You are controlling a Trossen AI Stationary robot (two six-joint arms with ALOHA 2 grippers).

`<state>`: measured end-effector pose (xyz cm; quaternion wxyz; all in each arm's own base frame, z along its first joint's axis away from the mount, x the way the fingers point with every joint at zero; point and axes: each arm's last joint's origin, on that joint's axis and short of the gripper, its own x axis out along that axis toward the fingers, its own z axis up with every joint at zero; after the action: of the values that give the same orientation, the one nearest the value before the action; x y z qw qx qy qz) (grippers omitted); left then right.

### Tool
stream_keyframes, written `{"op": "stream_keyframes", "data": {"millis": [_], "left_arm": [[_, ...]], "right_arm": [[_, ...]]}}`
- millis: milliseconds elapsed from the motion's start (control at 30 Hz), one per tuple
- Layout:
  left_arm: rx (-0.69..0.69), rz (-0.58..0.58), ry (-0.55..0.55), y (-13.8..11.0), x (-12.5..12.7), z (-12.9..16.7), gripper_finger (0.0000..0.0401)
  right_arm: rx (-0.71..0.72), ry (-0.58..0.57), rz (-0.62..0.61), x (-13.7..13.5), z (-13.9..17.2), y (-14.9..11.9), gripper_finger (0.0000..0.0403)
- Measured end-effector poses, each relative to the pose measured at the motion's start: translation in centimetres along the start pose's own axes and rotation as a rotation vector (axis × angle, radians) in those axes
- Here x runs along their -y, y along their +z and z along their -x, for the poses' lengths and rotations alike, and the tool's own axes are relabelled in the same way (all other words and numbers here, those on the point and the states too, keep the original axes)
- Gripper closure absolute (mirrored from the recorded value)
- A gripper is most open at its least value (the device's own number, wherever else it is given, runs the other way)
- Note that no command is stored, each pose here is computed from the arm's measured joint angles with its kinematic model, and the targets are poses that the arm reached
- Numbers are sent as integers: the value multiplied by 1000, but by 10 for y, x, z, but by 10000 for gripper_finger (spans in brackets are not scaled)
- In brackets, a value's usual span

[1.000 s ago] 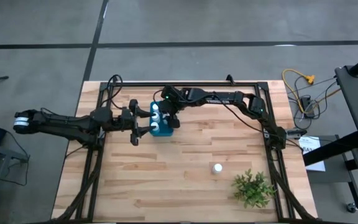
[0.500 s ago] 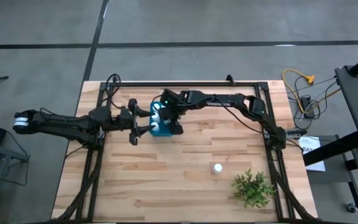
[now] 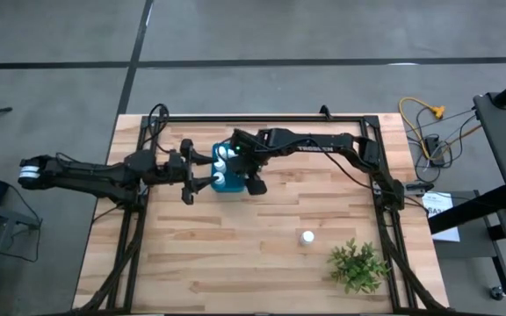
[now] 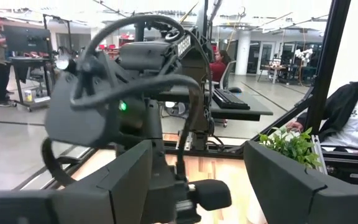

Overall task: Pick and place pill bottles into a basket
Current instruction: Put the white medicine bottle into the blue bin

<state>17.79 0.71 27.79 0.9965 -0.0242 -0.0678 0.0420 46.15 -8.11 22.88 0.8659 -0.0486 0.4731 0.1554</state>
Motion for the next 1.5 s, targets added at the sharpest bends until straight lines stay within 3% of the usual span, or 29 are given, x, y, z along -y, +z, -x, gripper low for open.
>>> {"op": "stream_keyframes", "data": {"millis": [300,900,1133,1500], "left_arm": [[4,0,-8,1,0,2,163],[22,1,-14,3,0,5,163],[10,0,-26,3,0,9,163],[11,0,-27,3,0,15,163]], "right_arm": [[-127,67,-19,-23,-6,-5,197],[-246,143,8,-68,-19,-4,197],[-251,128,-89,-70,-28,-9,197],[-237,117,-126,-74,-31,-27,200]]}}
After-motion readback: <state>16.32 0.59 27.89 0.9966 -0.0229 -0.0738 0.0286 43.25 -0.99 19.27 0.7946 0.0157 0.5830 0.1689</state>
